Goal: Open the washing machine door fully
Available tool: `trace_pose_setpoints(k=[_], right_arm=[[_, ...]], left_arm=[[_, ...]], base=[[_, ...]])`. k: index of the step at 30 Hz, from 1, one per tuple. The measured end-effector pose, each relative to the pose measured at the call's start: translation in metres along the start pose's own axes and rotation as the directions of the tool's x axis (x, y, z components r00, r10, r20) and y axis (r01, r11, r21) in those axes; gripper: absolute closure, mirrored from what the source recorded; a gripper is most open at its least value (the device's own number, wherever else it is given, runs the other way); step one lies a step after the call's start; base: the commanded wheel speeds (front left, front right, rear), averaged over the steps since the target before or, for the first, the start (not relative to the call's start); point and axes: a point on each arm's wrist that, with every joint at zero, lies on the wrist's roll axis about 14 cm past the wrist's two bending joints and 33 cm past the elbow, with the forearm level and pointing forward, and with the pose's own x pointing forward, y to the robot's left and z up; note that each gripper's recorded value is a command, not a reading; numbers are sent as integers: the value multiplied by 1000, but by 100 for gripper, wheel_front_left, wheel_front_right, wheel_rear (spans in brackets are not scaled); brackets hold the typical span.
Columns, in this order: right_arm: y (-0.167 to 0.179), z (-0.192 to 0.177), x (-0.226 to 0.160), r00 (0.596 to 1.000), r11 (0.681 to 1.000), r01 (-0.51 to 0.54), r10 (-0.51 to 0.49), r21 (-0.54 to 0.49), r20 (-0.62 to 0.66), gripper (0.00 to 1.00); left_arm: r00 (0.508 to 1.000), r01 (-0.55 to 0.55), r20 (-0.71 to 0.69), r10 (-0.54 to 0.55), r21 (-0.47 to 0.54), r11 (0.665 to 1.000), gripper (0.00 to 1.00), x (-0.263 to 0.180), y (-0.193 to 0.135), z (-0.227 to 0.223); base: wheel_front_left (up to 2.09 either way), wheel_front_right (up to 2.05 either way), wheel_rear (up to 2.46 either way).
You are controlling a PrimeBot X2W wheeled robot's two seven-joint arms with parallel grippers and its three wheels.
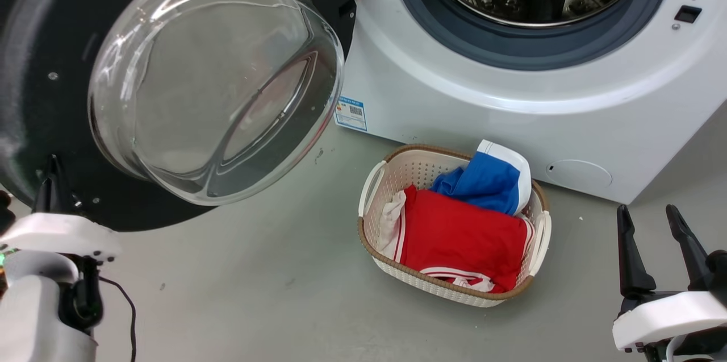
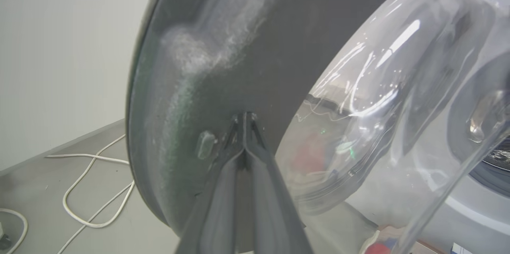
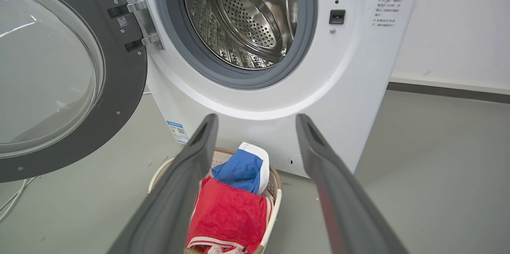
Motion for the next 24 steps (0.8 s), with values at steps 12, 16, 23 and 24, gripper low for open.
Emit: trace_pose_setpoints(k=[12,16,23,24], right_arm=[[7,13,-18,999,1000,-9,8,18,47,0],[5,18,-29,998,1000,2,-3,13,62,0],[-6,24,-44,996,999,42,-42,5,78,0],[-8,24,-46,996,999,49,-49,1,78,0]], left_arm=[[995,98,21,-99,42,994,100,-73,-36,-17],[987,157,14,-158,55,986,100,-93,-50,-14],[944,329,-10,-329,13,944,100,-112,-110,-14],[934,357,-10,-357,16,934,91,-114,-119,-13]], base=[[0,0,0],[0,0,0],[0,0,0],[0,0,0]])
